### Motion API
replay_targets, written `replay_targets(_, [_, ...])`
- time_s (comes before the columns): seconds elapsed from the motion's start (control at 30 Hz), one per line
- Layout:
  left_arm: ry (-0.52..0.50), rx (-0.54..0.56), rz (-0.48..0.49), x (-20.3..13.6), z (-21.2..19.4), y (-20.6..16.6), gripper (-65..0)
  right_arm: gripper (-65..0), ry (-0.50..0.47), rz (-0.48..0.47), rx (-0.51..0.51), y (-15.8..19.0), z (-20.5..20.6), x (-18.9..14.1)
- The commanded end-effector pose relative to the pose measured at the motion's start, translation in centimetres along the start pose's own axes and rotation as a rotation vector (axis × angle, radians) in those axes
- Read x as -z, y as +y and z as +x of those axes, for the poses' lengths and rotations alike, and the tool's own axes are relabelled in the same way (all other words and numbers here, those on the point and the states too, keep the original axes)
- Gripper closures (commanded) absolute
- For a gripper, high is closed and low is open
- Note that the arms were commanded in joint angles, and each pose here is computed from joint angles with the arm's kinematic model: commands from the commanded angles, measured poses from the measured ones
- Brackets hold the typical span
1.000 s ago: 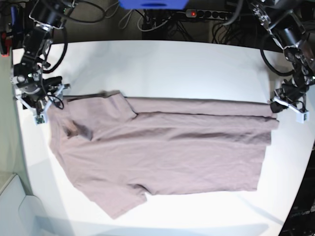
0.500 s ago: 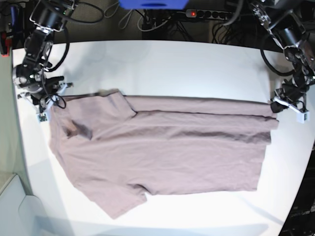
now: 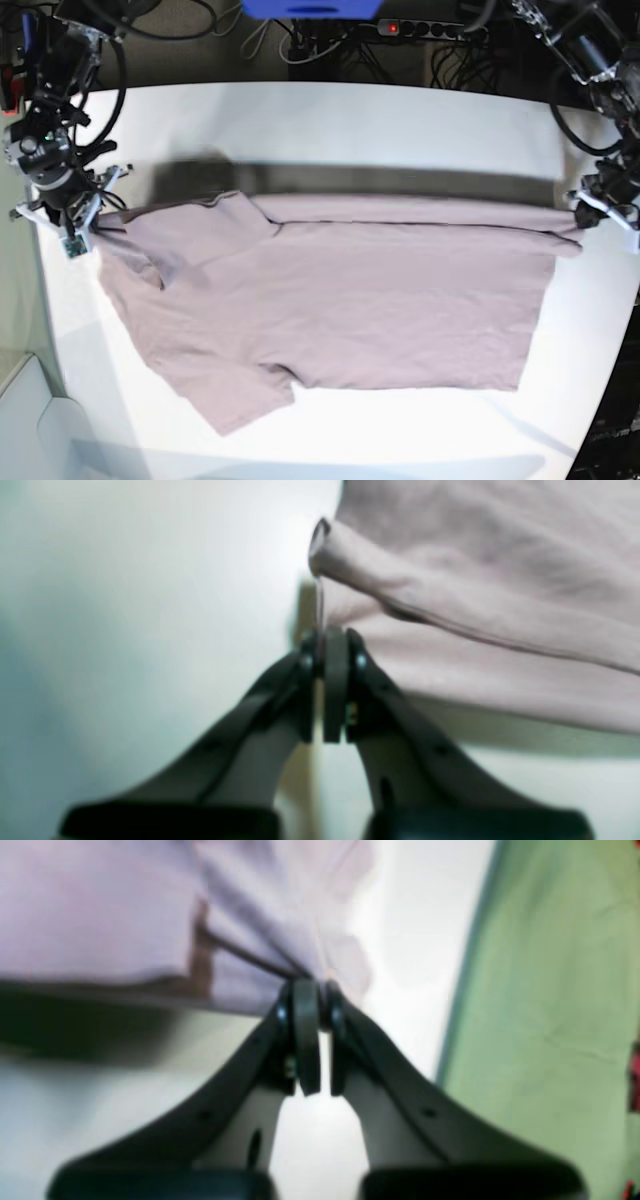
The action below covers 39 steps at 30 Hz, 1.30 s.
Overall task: Layout the t-shirt on the table in an organized manner, then fold the t-shirt properly
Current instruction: 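Lift the folded edge with both grippers and pull it back over the shirt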
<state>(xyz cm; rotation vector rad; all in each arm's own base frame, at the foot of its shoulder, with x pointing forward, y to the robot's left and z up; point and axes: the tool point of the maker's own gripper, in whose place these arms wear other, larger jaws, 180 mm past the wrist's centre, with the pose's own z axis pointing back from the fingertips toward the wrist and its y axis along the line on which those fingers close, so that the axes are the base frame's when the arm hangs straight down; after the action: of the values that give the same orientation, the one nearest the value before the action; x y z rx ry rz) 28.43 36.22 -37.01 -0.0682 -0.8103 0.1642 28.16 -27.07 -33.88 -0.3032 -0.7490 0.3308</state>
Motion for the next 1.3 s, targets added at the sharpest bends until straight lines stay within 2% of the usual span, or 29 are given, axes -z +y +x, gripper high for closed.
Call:
replay_targets(0.0, [-0.064, 0.041, 0.043, -1.4, 2.8, 1.0, -0.2, 0.0, -0.033, -0.057, -0.02, -1.7, 1.4, -0.8])
replay_targets(0.1, [-0.085, 0.095, 0.082, -3.2, 4.6, 1.1, -0.2, 0.0, -0.046, -0.091, -0.057, -3.0, 2.3, -1.6])
replay_targets(0.17, [-0.106, 0.118, 0.096, -3.8, 5.7, 1.0, -0.2, 0.0, -0.09, -0.098, -0.072, -3.4, 4.4, -1.4])
replay_targets(0.3, [-0.158, 0.126, 0.099, -3.9, 8.8, 0.7, -0.2, 0.0, -0.134, -0.109, -0.12, -3.9, 7.0, -1.4])
replay_targets(0.4, [-0.173, 0.121, 0.094, -3.8, 10.2, 0.4, -0.2, 0.0, -0.13, -0.123, -0.15, -4.5, 8.4, -1.4])
replay_targets(0.6, [-0.166, 0.121, 0.095, -3.9, 10.2, 0.2, -0.2, 0.0, -0.073, -0.136, -0.145, -5.1, 6.7, -1.5])
replay_targets(0.93, [-0.051, 0.12, 0.101, -3.9, 5.0, 1.0, -0.2, 0.0, 0.062, -0.048, -0.16, -1.6, 0.3, -1.6])
replay_targets(1.27, [0.125, 0.108, 0.101, -4.3, -2.7, 1.5, -0.2, 0.0, 0.215, 0.047, -0.195, 2.5, -7.0, -4.1])
